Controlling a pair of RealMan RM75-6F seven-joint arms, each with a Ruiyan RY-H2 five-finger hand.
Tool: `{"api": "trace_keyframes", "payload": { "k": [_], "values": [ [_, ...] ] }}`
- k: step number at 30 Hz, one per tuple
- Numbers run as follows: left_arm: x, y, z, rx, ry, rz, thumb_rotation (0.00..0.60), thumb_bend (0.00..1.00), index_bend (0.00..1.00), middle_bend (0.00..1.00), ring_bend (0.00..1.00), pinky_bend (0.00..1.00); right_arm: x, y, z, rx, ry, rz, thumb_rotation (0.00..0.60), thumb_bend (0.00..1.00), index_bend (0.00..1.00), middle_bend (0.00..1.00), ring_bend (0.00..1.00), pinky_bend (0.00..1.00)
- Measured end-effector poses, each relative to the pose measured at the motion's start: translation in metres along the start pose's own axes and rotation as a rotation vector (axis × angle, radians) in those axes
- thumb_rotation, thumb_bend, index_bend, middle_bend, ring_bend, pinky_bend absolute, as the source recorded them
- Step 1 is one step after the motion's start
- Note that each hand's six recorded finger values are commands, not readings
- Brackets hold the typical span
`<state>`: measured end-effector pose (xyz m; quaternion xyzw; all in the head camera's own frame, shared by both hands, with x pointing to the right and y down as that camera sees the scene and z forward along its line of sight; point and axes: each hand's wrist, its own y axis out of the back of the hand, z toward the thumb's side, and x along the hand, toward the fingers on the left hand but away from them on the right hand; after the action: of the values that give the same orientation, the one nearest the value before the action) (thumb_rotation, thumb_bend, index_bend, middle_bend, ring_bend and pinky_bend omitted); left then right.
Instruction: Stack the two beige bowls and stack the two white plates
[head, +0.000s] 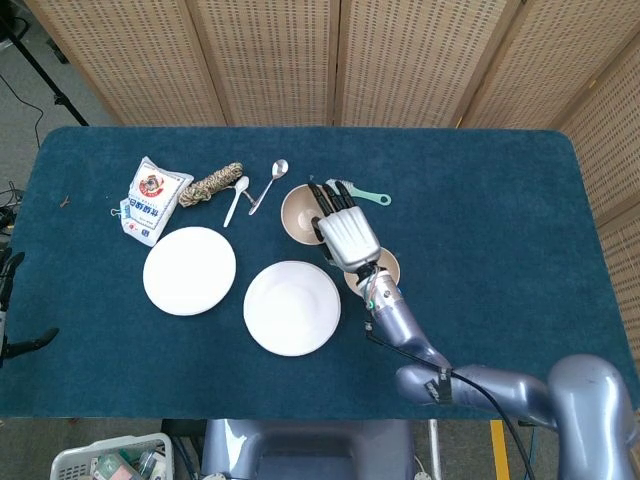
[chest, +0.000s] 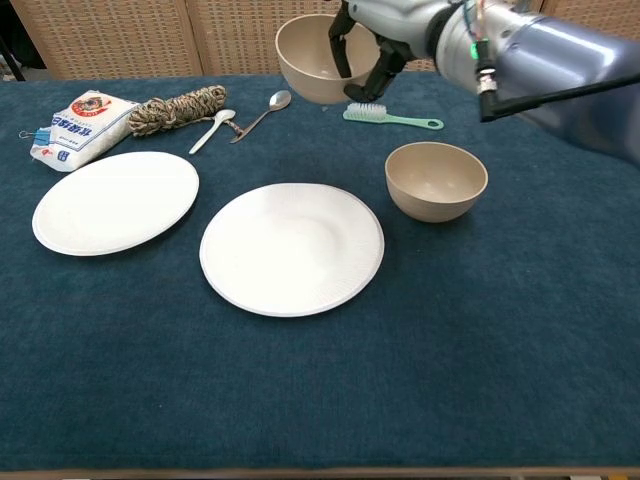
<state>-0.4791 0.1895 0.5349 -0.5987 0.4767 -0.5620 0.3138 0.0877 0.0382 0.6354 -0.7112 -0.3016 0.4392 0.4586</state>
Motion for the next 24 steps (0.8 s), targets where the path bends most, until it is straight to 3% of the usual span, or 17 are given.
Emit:
{"api": "trace_keyframes", "payload": {
  "k": [10, 24],
  "values": [
    [-0.001, -0.008, 0.008, 0.013, -0.023, -0.022, 0.6, 0.0, 0.0, 0.0, 0.0, 0.0, 0.074, 0.003, -0.03, 0.12, 0.026, 0.082, 0.6, 0.48, 0.7, 0.0, 0.0, 0.0],
    [-0.002, -0.009, 0.01, 0.008, -0.031, -0.027, 0.6, 0.0, 0.0, 0.0, 0.0, 0.0, 0.094, -0.012, -0.04, 0.191, 0.0, 0.141, 0.6, 0.49, 0.7, 0.01, 0.0, 0.0]
  ]
}}
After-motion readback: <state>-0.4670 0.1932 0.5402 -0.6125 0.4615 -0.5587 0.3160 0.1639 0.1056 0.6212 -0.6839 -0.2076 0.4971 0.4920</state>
